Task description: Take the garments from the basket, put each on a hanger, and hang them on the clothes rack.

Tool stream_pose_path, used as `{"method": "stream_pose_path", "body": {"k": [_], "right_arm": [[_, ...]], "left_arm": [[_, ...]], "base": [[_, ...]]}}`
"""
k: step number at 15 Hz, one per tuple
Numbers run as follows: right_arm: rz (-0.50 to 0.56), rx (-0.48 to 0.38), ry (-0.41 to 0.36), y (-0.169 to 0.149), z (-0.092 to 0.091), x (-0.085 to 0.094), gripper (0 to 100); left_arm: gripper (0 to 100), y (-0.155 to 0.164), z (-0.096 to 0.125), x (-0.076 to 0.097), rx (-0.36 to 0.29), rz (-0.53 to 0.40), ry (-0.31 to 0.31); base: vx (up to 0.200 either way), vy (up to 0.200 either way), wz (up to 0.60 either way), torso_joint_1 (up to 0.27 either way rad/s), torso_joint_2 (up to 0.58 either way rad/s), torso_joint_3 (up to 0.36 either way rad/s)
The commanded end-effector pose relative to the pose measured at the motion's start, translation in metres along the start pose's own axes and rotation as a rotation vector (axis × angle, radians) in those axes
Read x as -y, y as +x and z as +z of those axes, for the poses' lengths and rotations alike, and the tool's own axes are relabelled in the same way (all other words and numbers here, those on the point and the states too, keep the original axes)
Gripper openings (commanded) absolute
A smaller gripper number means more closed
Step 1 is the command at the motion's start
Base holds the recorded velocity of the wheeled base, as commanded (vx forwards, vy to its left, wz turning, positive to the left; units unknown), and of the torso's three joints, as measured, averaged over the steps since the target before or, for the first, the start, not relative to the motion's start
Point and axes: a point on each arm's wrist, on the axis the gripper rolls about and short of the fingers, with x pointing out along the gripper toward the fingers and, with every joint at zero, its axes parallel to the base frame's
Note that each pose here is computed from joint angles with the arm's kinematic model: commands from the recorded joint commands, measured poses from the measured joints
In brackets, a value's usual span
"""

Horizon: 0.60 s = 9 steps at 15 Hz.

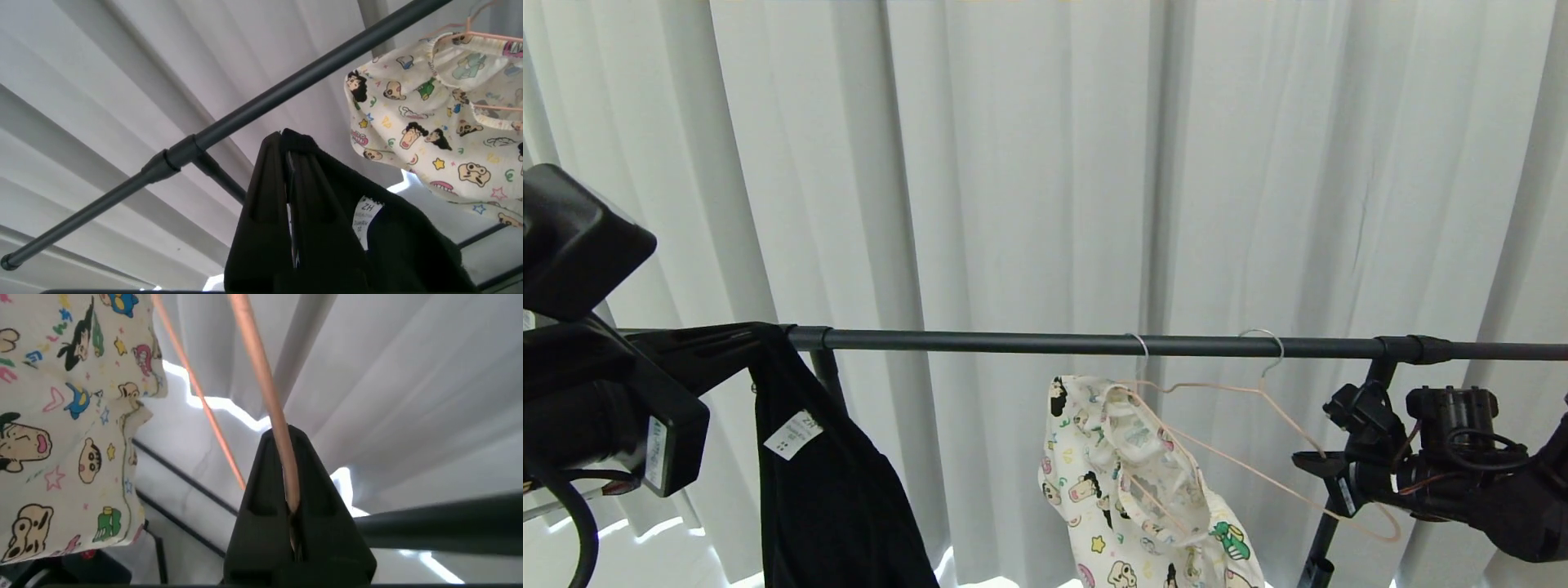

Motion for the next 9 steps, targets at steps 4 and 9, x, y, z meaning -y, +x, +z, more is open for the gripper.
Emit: {"method": "stream_pose_path", "body": {"k": [4,9], "right_arm": [[-0.01,0.073,0.0,-0.013,0.008,-0.004,0],[-0.025,0.12,0.011,-0.033,0.017,-0.011,0]], "left_arm": [[0,-0.002,0.0,-0.001,0.006,0.004,-0.001],[0,-0.003,0.0,-0.001,0.011,0.005,-0.002]], "base": [[0.0,0.0,0.0,0.0,0.0,0.0],[0.0,0.0,0.0,0.0,0.0,0.0]]}}
